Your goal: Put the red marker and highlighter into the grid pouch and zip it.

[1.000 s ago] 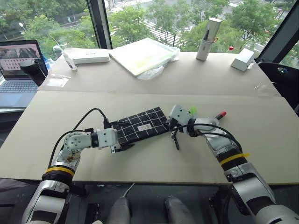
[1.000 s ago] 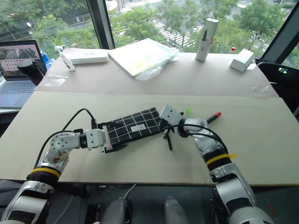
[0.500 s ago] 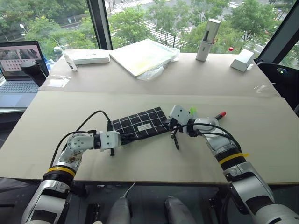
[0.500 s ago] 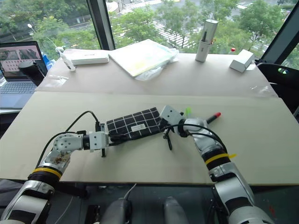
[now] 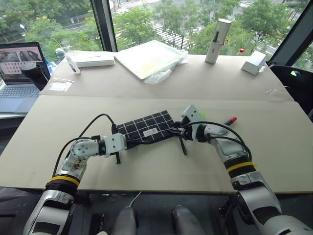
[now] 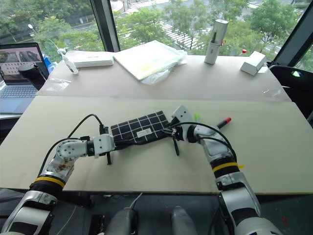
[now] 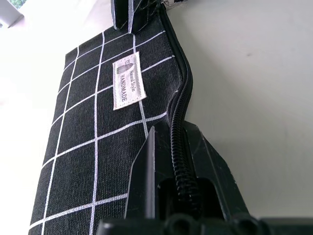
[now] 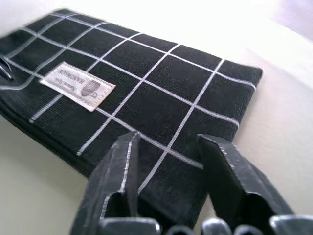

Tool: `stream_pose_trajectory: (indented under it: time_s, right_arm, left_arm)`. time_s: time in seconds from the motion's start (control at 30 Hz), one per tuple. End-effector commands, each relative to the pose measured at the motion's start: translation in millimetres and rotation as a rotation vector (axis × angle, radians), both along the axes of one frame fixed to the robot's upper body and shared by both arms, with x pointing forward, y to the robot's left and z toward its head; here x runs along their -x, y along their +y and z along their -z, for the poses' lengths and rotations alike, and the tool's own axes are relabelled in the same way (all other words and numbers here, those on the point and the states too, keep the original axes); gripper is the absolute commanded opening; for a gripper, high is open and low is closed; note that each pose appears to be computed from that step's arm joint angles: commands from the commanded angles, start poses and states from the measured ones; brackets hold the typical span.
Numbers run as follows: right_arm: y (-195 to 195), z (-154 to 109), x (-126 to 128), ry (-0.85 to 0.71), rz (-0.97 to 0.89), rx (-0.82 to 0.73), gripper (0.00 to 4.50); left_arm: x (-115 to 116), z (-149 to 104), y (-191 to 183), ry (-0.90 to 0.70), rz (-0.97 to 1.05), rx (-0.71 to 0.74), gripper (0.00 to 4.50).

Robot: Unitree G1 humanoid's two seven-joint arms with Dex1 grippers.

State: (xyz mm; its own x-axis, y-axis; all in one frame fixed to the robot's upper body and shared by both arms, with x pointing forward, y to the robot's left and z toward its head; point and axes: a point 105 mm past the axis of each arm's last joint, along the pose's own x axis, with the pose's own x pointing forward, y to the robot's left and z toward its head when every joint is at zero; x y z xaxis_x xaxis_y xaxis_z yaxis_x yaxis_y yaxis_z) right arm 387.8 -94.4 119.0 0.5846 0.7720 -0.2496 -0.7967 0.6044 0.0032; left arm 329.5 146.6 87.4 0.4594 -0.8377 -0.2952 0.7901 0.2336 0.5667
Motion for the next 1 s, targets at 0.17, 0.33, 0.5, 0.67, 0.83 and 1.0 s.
stream_pose_trajectory:
  time_s: [0.17, 0.33, 0.5, 0.67, 0.83, 1.0]
  right_arm:
    - [-39, -72, 10, -0.119, 0.041, -0.121, 3.08]
    - [-33, -43, 24, -0.075, 0.043, -0.025, 3.08]
    - [-33, -9, 31, -0.033, 0.063, 0.083, 3.08]
    - [-38, 3, 29, -0.009, 0.088, 0.117, 3.08]
    - [-31, 8, 28, 0.018, 0.085, 0.096, 3.08]
    - [-22, 15, 26, 0.041, 0.084, 0.096, 3.08]
  left_arm:
    - [-3, -16, -8, 0.018, -0.066, 0.143, 0.00]
    - [-2, -18, -10, 0.021, -0.070, 0.140, 0.00]
    - [-1, -16, -11, 0.023, -0.077, 0.123, 0.00]
    - [0, -12, -12, 0.028, -0.076, 0.114, 0.00]
    - [1, -12, -15, 0.029, -0.072, 0.120, 0.00]
    - [1, -13, -18, 0.027, -0.072, 0.133, 0.00]
